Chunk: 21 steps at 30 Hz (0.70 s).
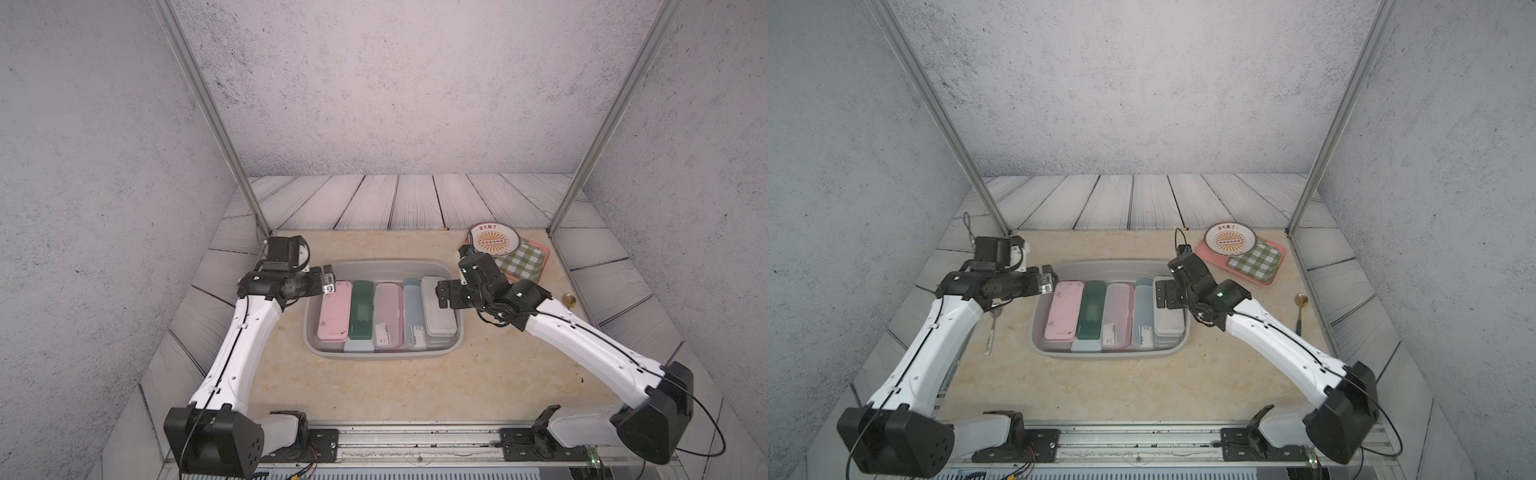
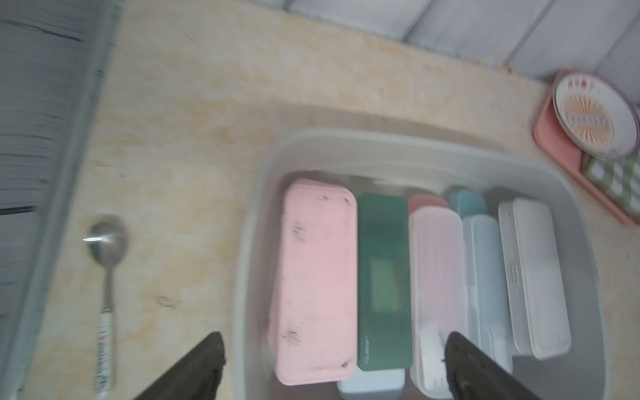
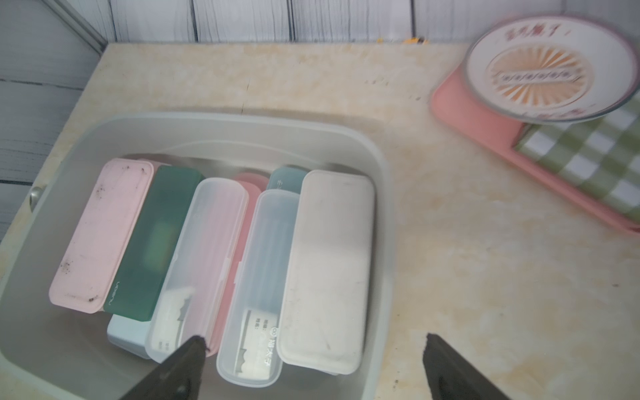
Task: Put the pencil case into the storage box
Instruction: Reset both arms
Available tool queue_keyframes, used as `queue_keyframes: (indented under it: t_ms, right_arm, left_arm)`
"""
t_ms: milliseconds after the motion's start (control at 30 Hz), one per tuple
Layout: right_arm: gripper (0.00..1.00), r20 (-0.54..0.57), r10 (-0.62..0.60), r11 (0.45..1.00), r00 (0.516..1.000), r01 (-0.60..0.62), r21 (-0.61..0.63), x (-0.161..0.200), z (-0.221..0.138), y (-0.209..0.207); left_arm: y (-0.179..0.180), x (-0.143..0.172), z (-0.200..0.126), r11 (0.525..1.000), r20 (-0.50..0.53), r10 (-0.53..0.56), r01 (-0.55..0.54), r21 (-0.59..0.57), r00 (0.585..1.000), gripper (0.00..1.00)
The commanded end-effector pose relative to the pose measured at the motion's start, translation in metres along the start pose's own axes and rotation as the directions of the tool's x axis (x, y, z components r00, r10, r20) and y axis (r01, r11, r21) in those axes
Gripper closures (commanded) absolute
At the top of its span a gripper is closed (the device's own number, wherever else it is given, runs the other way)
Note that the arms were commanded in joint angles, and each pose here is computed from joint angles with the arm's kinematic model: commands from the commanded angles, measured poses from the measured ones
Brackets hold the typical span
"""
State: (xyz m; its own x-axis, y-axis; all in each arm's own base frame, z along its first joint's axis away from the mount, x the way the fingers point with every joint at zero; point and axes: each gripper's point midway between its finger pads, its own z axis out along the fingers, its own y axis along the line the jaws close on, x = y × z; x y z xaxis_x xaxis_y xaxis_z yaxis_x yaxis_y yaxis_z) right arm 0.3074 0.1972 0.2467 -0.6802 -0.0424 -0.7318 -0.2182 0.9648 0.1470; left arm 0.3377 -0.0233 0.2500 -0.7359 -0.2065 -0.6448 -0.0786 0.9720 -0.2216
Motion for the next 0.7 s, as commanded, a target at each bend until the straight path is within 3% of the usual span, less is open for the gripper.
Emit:
queue_keyframes:
  t_ms: [0,67,200,300,400,567,667]
  right_arm:
    - [0.01,0.151,-0.026,0.992,0.988,0.007,0.122,-0.027,-0.040,-0.048]
    - [0.01,0.151,0.036,0.988,0.988,-0.058,0.144,-0.029,-0.051,-0.074]
    - [0.01,0.057,0.197,0.972,0.979,-0.202,0.123,-0.010,-0.051,-0.108]
    - [0.03,0.032,0.277,0.949,0.960,-0.279,0.147,0.012,-0.040,-0.132]
    - [0.04,0.131,0.290,0.925,0.948,-0.313,0.216,0.019,-0.035,-0.160]
    - [0.01,0.264,0.078,0.938,0.961,-0.161,0.307,0.007,-0.024,-0.180]
    - [0.01,0.242,0.007,0.908,0.970,-0.108,0.404,0.012,-0.010,-0.197]
  left_arm:
    - [0.049,-0.005,-0.011,0.991,0.027,-0.055,0.058,-0.124,0.998,0.00]
    - [0.077,0.003,-0.012,0.981,-0.009,-0.066,0.064,-0.182,0.998,0.00]
    - [0.105,0.037,-0.007,0.971,-0.178,-0.021,-0.023,-0.240,0.984,0.00]
    - [0.101,0.064,0.002,0.986,-0.270,0.044,-0.085,-0.145,0.962,0.00]
    - [0.107,0.064,0.014,0.988,-0.212,0.053,-0.082,-0.131,0.976,0.15]
    - [0.126,0.040,0.041,0.983,0.014,0.063,-0.059,-0.172,0.998,0.08]
    - [0.132,0.043,0.063,0.986,0.036,0.081,-0.074,-0.151,0.996,0.08]
